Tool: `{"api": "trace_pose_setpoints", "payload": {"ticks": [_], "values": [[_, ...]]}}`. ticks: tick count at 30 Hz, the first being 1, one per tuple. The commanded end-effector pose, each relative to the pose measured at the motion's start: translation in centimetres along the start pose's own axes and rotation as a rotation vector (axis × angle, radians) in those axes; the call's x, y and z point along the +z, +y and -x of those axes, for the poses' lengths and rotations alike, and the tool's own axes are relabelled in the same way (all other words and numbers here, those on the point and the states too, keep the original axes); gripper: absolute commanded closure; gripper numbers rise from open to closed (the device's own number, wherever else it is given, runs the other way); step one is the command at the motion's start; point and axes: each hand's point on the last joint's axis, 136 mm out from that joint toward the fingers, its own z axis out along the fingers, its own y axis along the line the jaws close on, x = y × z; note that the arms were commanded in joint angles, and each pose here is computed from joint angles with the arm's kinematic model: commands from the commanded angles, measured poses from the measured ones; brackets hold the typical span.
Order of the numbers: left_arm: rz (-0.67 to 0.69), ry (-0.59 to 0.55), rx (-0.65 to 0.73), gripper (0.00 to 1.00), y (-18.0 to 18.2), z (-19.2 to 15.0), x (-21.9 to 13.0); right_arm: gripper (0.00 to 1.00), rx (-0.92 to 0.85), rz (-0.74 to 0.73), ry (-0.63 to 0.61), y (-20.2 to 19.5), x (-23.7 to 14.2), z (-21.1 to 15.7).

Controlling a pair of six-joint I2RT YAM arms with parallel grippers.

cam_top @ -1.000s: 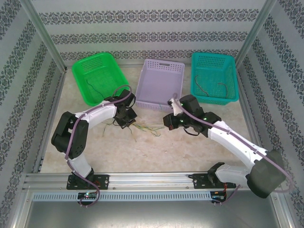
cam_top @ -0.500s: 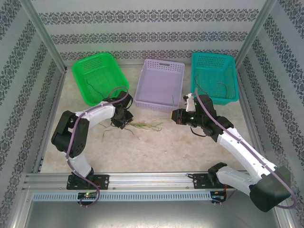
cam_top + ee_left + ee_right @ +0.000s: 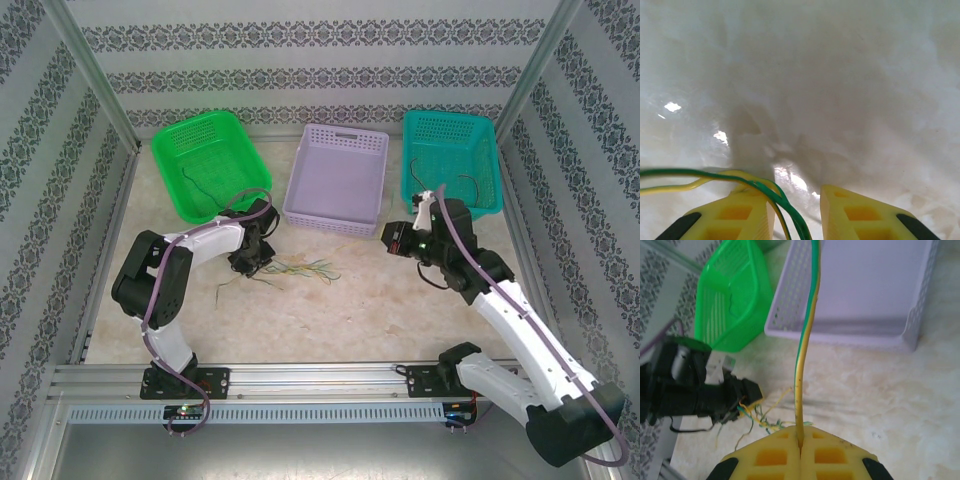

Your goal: Untangle the cables

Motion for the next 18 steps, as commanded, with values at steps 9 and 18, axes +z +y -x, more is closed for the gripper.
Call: {"api": "trace_pose_setpoints", "payload": {"ticks": [9,18], "values": [[0.126,-0.038,0.059,0.81,2.6,0.7,0.4,1.0,-0.146,-0.031,-0.318,3.7,-7.4,9.1],[0.121,-0.037,0.069,0.89,2.0,0.9,0.4,1.0,-0.238,0.041,-0.437,7.7,-11.8,12.9]]}}
